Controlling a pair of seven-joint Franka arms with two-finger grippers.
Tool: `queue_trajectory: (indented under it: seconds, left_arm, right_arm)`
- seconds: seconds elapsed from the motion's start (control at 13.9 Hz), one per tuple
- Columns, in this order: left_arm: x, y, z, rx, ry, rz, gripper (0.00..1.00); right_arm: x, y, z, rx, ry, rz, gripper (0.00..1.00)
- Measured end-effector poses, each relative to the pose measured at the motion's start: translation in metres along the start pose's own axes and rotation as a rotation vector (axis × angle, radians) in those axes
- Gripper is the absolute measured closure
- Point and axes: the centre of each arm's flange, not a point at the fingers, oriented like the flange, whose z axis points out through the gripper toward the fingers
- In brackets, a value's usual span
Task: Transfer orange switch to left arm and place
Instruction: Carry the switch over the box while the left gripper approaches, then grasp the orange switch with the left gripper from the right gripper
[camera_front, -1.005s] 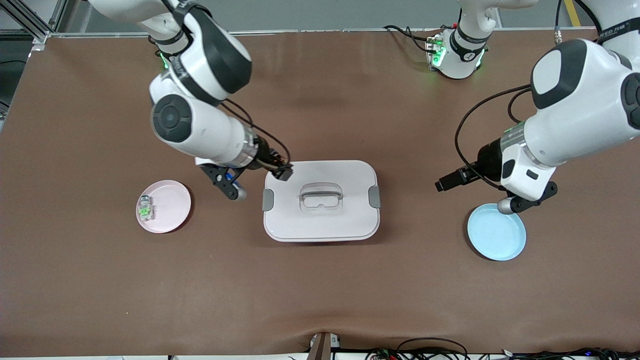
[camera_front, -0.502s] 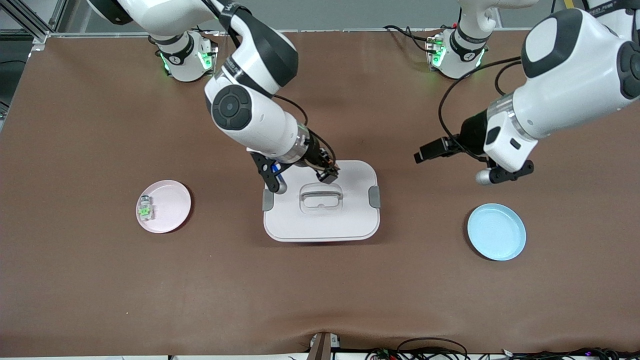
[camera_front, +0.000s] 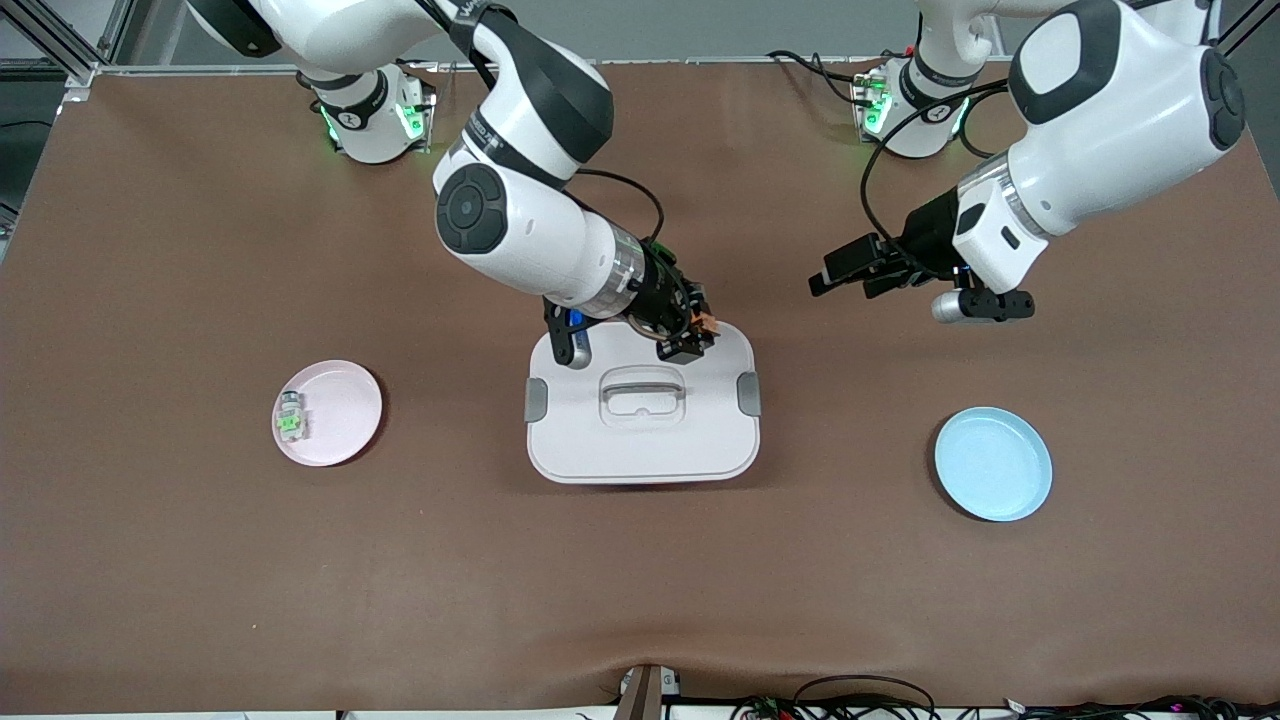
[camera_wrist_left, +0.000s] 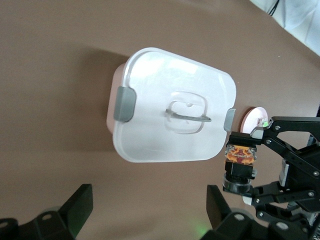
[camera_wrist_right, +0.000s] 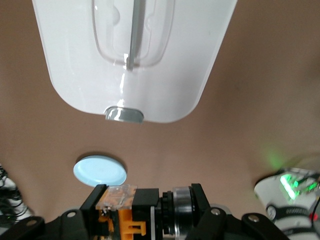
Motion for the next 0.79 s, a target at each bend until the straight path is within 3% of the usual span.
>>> queue_trajectory:
  seconds: [0.29, 0.79]
  left_arm:
    - [-0.016, 0.023, 0.036, -0.129, 0.04, -0.008, 0.0]
    - [-0.005, 0.022, 0.046, -0.178, 0.064, -0.046, 0.01]
  right_arm:
    - [0.0, -0.008, 0.007, 0.048, -0.048, 0.139, 0.27]
    - [-0.023, 0.003, 0.04, 0.059, -0.102, 0.152, 0.27]
